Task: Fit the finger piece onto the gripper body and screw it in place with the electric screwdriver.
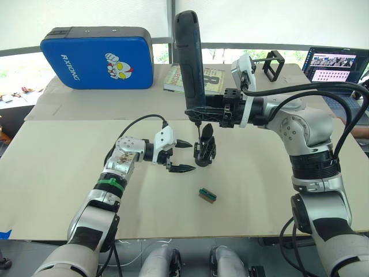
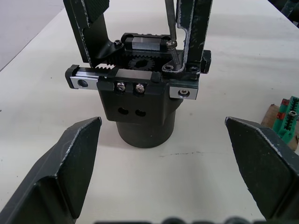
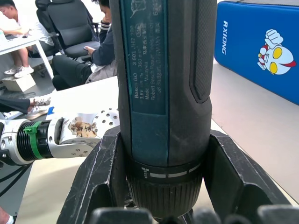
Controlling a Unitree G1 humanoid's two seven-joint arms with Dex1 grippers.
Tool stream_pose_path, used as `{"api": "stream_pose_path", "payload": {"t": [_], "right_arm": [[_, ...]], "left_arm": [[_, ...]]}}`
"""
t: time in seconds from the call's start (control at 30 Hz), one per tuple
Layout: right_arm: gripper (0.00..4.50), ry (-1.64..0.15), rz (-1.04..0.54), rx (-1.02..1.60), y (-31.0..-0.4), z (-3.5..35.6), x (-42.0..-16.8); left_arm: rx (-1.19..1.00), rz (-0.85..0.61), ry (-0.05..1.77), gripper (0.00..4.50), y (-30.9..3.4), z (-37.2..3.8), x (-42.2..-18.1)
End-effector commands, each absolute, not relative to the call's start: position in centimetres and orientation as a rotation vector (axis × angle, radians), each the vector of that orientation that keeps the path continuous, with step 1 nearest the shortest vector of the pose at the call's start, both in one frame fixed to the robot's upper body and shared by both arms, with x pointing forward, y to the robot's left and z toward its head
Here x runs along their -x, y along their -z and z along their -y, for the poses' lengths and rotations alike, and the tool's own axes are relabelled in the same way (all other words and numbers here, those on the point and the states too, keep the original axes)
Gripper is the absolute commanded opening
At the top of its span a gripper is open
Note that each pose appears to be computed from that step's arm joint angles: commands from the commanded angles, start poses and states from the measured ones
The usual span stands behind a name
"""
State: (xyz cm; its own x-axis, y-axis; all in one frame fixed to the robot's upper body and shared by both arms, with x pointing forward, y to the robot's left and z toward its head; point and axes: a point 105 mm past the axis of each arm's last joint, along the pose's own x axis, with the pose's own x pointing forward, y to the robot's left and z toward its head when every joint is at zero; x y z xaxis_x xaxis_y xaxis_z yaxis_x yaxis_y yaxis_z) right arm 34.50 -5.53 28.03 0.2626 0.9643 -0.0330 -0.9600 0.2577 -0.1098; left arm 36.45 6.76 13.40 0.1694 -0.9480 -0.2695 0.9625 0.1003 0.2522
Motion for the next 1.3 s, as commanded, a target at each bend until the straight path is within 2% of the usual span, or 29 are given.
{"api": "stream_pose_path", "payload": {"t": [0.03,1.3], "right_arm": [[1.92,-1.326,0.169,0.171,-30.42,5.46,-33.57],[1.92,-1.332,0.174,0.186,-29.81,5.47,-33.38]], "left_arm": [[-0.446,0.019,1.419,4.50,-14.83,-6.21,-36.57],[-0.456,0.028,1.421,4.50,-14.82,-6.17,-36.52]]}}
